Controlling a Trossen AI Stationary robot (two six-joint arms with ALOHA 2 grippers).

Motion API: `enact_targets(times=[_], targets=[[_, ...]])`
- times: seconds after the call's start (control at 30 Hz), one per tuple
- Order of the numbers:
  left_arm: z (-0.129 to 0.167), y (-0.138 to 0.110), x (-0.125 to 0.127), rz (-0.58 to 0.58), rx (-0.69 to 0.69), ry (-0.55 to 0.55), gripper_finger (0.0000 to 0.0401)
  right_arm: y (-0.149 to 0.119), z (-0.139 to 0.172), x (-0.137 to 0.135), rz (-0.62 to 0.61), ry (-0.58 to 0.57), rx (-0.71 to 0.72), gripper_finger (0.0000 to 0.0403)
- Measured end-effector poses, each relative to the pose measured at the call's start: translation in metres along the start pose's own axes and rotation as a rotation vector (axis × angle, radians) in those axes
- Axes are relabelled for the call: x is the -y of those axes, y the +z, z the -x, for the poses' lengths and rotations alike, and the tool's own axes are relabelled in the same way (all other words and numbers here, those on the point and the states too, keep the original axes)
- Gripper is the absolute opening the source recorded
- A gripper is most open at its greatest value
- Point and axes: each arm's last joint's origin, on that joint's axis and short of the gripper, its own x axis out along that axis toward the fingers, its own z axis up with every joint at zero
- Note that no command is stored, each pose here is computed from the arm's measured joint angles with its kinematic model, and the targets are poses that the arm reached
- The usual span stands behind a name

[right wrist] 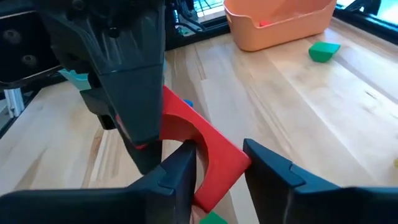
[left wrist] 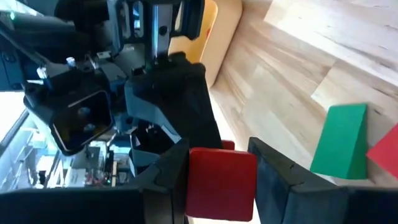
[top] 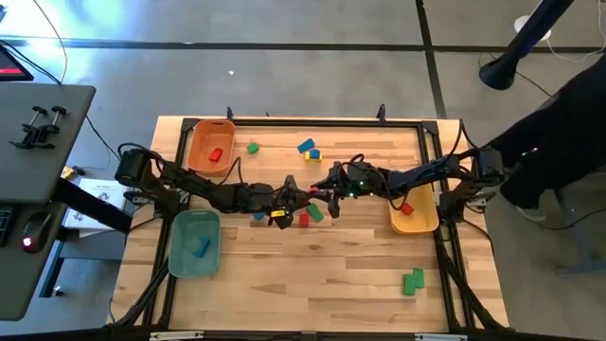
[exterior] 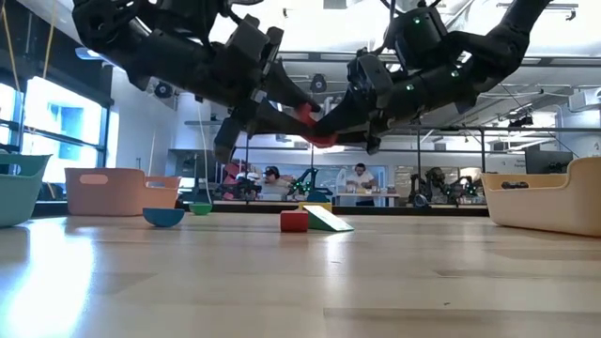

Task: Sort blocks by size
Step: Put the red arch block into the blue bin

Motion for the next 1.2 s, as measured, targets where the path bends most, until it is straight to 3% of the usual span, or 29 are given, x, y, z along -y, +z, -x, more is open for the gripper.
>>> enact_targets(times=[0.13, 0.4, 0.5, 0.63, 0.77, 0.9, 1.03, 1.2], targets=[[0.001, 0.001, 0.002, 0.006, -0.003, -0.007, 0.0116, -0.002, 0.000, 0.001, -0.032, -0.007, -0.021, 0.0150], [0.003, 0.010, 0.004, 0.127, 0.020, -0.009, 0.0113, 0.010, 0.015, 0.011, -0.072, 0.045, -0.050, 0.0212], [0.006, 0.016, 0.006, 0.149, 0.013, -0.001, 0.0113, 0.018, 0.027, 0.015, -0.073, -0.039, -0.056, 0.0216], [0.014, 0.028, 0.007, 0.198, -0.026, 0.031, 0.0113, 0.031, 0.042, 0.014, 0.028, -0.256, 0.015, 0.0216], [0.030, 0.041, 0.001, 0.229, -0.152, 0.062, 0.0113, 0.036, 0.044, 0.010, 0.116, -0.366, 0.065, 0.0215], [0.050, 0.058, -0.020, 0.405, -0.248, 0.050, 0.0113, 0.033, 0.041, 0.006, 0.170, -0.357, 0.044, 0.0215], [0.073, 0.070, -0.035, 0.532, -0.374, -0.083, 0.0113, 0.030, 0.039, -0.002, 0.228, -0.330, 0.033, 0.0215], [0.116, 0.064, -0.042, 0.717, -0.747, -0.246, 0.0113, 0.032, 0.039, -0.009, 0.278, -0.308, 0.059, 0.0215]])
